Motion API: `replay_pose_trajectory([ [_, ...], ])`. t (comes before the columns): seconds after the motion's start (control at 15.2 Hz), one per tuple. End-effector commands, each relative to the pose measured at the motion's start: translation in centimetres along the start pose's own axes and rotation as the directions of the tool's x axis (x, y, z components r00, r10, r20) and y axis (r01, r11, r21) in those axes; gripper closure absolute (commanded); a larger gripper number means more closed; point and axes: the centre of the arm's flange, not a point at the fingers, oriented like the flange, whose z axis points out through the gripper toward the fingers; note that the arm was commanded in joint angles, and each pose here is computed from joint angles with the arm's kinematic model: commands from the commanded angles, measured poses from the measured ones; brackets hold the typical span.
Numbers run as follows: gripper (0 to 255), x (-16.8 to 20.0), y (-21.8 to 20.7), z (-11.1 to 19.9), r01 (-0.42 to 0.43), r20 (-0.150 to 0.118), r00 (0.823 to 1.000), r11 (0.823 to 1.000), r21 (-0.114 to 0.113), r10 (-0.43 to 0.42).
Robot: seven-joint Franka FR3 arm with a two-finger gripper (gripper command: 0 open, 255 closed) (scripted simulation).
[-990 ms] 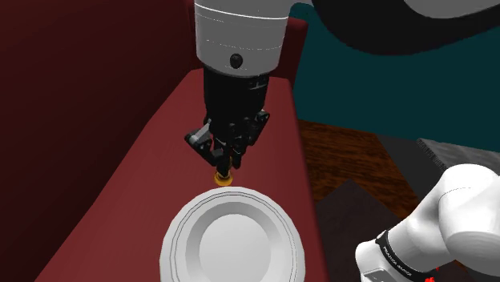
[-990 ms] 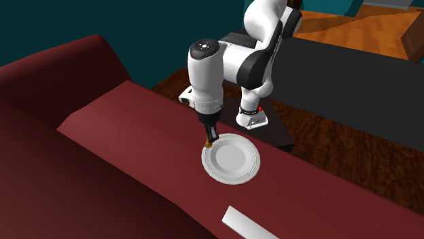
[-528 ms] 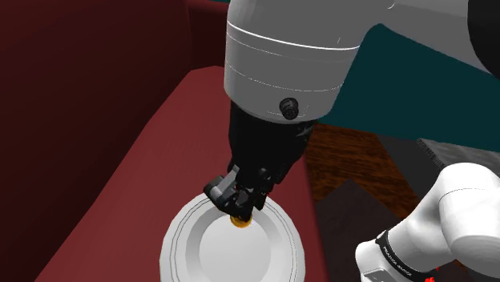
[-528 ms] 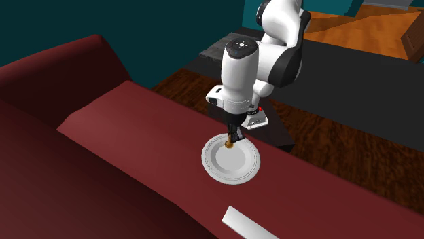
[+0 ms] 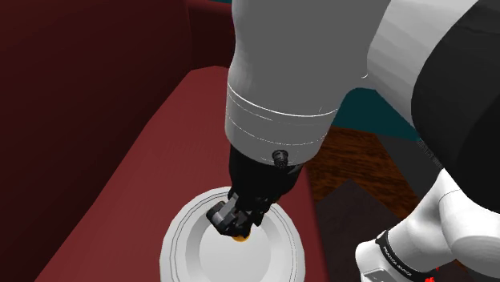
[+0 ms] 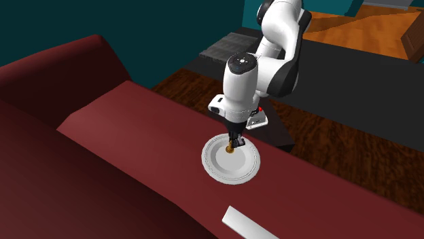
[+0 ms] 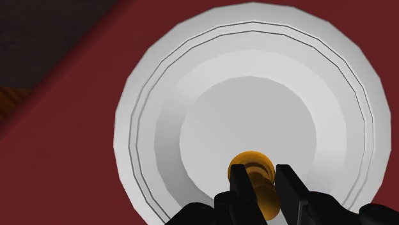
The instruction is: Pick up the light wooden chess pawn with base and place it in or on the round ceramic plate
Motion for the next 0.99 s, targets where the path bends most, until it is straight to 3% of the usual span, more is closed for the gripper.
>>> replay_pose_trajectory([
  [0.0,255,0.0,-0.1,1.2,0.000,0.000,1.000,1.000,0.000,0.000],
  [0.4,255,0.2,-0.2,4.4,0.000,0.000,1.000,1.000,0.000,0.000],
  [0.92,255,0.2,-0.2,4.4,0.000,0.000,1.000,1.000,0.000,0.000],
])
